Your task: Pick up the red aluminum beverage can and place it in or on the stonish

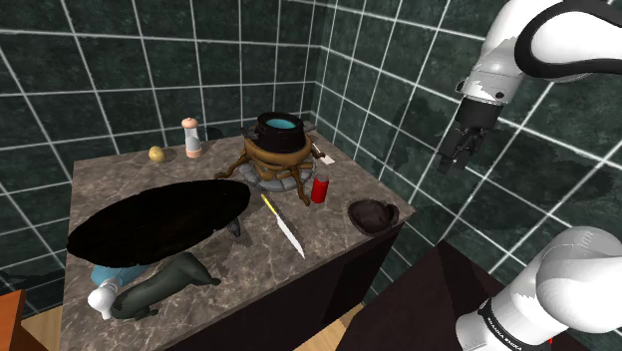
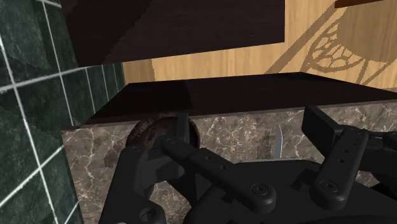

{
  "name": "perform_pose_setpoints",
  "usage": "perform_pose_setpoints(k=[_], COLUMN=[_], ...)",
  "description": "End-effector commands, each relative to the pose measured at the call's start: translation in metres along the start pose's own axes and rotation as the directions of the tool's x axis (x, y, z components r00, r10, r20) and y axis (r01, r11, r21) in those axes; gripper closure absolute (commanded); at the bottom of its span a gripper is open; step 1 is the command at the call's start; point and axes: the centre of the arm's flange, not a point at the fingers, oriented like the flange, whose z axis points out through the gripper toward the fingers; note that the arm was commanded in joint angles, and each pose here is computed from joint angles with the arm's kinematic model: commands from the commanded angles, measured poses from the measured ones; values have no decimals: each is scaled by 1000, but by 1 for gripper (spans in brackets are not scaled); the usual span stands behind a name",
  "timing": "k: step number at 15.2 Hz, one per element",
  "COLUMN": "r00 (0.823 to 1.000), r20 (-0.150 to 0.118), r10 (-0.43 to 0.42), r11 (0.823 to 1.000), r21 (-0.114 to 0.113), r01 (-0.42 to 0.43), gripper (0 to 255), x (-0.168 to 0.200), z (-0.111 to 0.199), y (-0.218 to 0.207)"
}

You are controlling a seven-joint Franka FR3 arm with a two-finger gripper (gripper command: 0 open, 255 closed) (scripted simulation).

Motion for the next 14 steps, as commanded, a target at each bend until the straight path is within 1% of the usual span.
perform_pose_setpoints(k=[1, 14], r00=[1000, 1000], r20=[0, -23], r10=[0, -17], r11=[1000, 1000], r21=[0, -17], r01=[0, 16], gripper=[0, 0], x=[0, 144], z=[0, 87], y=[0, 7])
